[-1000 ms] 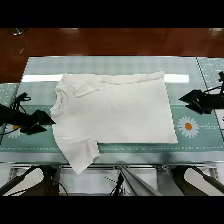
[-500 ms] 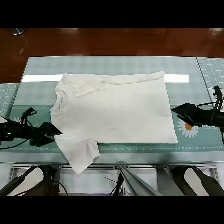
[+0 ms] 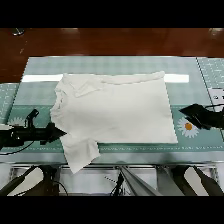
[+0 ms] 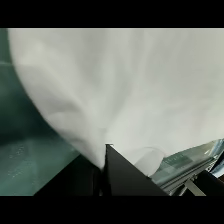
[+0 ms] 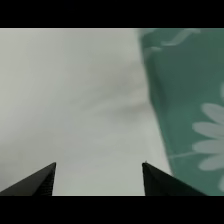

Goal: Fold the shirts.

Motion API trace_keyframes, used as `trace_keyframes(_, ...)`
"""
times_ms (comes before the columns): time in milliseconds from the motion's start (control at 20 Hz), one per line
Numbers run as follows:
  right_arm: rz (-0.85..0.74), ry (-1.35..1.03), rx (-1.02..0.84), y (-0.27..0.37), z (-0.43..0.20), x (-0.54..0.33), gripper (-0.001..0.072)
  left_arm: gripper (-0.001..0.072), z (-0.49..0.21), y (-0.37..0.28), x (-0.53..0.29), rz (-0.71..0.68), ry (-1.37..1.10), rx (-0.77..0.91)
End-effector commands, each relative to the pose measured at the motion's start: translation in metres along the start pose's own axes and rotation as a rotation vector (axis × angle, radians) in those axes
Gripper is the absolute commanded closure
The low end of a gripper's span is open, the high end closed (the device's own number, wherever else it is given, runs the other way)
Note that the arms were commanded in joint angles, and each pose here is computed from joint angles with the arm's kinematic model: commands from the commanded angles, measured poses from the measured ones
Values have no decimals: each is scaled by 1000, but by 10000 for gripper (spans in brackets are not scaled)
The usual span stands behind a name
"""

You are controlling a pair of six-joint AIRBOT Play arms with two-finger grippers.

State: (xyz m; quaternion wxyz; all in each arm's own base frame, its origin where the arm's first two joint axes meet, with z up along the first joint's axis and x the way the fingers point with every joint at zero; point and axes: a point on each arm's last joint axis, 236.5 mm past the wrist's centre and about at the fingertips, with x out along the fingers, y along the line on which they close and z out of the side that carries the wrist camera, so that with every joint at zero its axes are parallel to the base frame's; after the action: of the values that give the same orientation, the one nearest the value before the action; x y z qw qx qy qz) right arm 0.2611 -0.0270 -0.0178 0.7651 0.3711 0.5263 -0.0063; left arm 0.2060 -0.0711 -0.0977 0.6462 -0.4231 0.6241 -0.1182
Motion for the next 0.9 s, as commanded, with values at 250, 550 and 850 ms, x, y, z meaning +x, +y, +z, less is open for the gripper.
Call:
trace_keyframes(250,-378,414,-32,-73,-100,-11,90,680,3,-3,0,-11,-12,17)
trace_keyframes(550,-315,483,-7,-63,-108,1,90,680,4,-2,0,-7,-17,20)
trace_keyframes(850,-304,528,29,-71,-108,19,90,680,3,-1,1,-8,-15,19)
